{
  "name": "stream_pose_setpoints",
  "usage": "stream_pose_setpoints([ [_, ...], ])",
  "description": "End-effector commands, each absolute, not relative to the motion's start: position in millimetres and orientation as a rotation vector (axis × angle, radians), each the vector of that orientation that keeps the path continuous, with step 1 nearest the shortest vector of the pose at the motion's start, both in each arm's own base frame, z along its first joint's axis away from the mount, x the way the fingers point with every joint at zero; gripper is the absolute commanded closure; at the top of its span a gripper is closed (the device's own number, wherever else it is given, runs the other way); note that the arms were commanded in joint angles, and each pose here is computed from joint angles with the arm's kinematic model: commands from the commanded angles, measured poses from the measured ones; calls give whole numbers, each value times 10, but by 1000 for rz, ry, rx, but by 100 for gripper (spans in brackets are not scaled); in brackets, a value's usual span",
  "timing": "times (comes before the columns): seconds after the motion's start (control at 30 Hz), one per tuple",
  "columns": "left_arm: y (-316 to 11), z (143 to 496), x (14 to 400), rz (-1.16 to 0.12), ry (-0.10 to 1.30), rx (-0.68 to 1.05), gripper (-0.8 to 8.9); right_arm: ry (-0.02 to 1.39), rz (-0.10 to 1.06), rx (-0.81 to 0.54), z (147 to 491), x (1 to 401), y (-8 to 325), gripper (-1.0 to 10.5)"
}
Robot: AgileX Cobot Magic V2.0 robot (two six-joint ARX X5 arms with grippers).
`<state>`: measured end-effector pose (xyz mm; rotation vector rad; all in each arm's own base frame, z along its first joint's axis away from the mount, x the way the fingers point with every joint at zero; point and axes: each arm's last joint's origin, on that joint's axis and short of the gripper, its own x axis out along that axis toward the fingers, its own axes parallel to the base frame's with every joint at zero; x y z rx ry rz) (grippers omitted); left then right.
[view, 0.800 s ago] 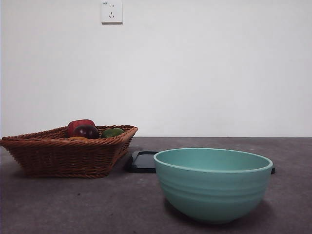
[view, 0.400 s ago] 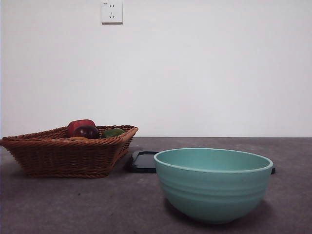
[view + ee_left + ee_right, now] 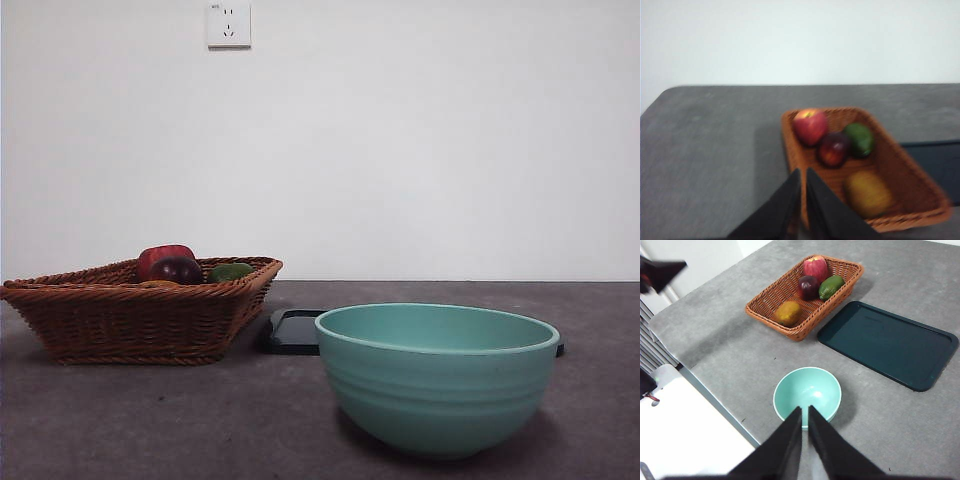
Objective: Pick up the wifruite, put it on the bowl, pick up the plate, put it on desk
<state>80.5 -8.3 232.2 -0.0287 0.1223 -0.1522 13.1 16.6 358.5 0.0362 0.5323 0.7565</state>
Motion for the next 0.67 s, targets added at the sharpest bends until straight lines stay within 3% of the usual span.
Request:
stream_pose_setpoints([
  [0.03,-72,2079,858,-105,113,-33,798,516,763,47,3618,124,163,932],
  [0.3,-56,1665,912,-67,164,-35,798,516,763,47,3618,124,163,932],
  [0.67,-46,1508,940,-54,206,-35,798,516,763,47,3618,124,163,932],
])
